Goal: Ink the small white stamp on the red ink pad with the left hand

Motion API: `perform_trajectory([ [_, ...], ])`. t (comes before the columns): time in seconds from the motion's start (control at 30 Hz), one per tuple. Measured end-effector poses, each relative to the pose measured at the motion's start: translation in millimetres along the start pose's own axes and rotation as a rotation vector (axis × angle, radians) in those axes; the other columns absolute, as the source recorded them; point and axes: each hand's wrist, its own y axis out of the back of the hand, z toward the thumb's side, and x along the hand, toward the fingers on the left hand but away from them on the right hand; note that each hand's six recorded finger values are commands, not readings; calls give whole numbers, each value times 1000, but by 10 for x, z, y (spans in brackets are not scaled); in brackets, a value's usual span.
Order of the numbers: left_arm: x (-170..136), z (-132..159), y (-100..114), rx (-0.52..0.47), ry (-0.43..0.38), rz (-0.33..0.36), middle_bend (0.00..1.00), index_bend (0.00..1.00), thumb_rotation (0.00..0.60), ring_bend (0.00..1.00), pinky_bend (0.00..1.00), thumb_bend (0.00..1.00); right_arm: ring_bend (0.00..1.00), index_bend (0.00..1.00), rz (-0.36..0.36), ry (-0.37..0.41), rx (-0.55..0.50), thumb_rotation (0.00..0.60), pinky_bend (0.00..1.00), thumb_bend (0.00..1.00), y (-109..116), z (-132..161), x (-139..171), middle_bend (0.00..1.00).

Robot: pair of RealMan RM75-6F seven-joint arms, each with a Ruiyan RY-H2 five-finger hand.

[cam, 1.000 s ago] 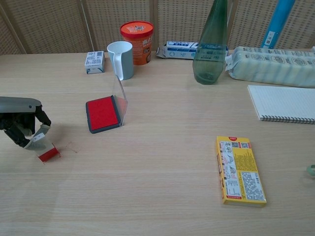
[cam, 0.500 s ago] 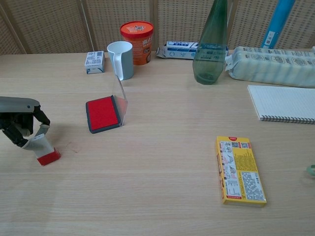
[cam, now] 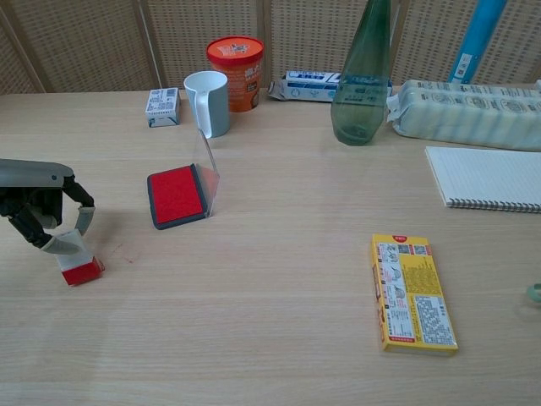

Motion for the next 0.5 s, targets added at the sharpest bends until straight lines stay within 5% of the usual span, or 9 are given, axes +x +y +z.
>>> perform_trajectory([
  [0.5,-42,129,25,3,-30,-3,1000,501,541,1000,1000,253,638,428,-7,-3,-10,343,538,278,28,-26,15,525],
])
